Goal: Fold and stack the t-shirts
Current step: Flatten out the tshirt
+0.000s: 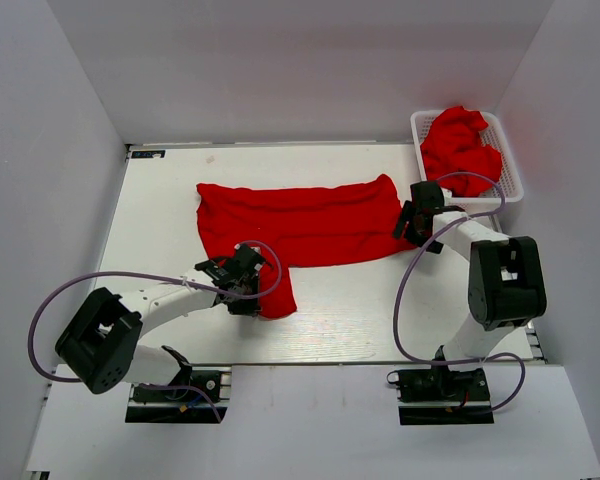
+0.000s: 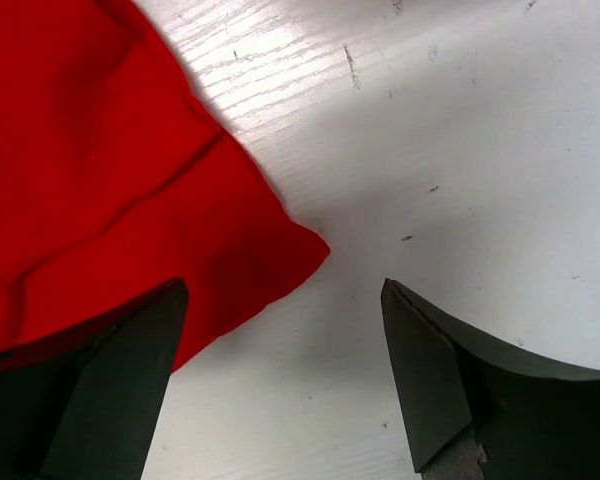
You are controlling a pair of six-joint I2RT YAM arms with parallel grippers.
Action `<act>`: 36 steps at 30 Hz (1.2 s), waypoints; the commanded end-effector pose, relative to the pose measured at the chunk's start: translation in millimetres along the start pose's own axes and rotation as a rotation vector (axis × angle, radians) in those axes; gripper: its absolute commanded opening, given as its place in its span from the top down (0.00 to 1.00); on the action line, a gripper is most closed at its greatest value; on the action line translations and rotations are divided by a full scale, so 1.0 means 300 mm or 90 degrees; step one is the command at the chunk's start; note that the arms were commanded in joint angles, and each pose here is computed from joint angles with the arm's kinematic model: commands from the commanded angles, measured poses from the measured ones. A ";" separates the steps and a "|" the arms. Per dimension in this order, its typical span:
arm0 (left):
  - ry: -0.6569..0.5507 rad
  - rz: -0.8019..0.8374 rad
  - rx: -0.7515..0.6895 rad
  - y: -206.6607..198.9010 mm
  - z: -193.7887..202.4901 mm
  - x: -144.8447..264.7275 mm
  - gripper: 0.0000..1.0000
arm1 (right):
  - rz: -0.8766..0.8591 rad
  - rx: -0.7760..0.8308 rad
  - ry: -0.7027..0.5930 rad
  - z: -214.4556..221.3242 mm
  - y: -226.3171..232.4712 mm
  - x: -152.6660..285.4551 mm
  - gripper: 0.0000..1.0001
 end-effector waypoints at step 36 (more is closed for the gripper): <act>-0.458 -0.107 0.061 -0.061 -0.458 0.583 1.00 | -0.158 -0.039 -0.311 -0.228 0.003 0.385 1.00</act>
Point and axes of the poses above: each gripper's point midway between its finger pads, its own x axis back along the fingers, its own y axis along the line the jaws close on, z = x × y, the point moved 9 cm from there along x, back along the fingers, and after that the axes turned 1 degree about -x, right-handed, at the moved point
